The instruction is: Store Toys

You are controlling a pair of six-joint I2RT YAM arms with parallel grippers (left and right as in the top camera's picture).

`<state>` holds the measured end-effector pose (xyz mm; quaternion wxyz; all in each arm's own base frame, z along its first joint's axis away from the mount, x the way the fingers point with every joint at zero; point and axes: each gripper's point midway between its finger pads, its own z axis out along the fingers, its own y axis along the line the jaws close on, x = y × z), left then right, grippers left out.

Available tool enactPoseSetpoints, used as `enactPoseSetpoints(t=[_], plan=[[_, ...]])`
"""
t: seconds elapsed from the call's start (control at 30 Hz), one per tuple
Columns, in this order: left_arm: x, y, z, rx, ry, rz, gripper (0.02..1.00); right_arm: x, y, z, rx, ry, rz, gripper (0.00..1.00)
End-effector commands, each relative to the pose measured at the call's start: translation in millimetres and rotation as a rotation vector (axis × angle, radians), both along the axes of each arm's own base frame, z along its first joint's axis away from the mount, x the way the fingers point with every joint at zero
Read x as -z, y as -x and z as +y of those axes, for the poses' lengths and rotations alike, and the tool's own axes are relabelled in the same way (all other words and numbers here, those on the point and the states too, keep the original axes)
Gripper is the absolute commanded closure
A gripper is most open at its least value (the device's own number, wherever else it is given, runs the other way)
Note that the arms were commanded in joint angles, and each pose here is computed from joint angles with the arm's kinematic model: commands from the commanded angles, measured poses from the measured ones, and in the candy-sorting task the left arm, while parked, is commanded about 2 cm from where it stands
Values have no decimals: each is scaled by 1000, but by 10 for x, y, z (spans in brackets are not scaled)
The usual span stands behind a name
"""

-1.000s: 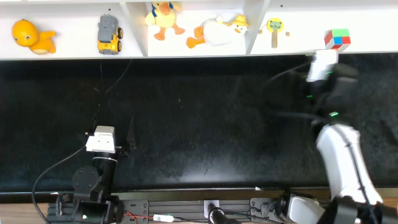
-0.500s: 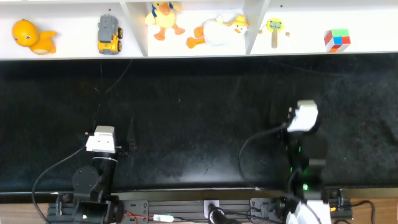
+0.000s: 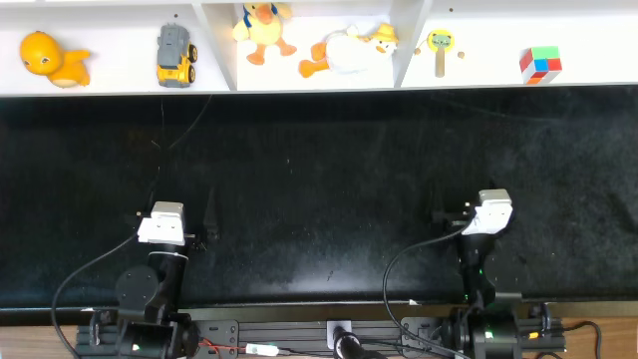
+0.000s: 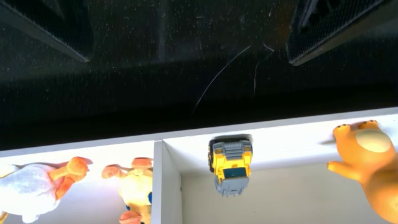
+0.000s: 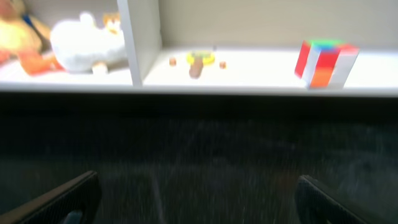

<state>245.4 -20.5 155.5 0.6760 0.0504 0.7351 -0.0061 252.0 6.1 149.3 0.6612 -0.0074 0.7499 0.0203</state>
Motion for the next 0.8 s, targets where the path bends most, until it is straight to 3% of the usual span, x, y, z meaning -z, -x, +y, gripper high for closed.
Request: enactPoseSetpoints(t=[0.03,0.2,0.8], plan=[[-9,3,5,-5,10,-8,20,-208,49,-121,52,-3,-106,5],[-9,3,5,-5,10,-8,20,-234,59,-231,99,0,-118,5],[-9,3,5,-5,10,-8,23,-225,57,-226,97,0,-114,3]])
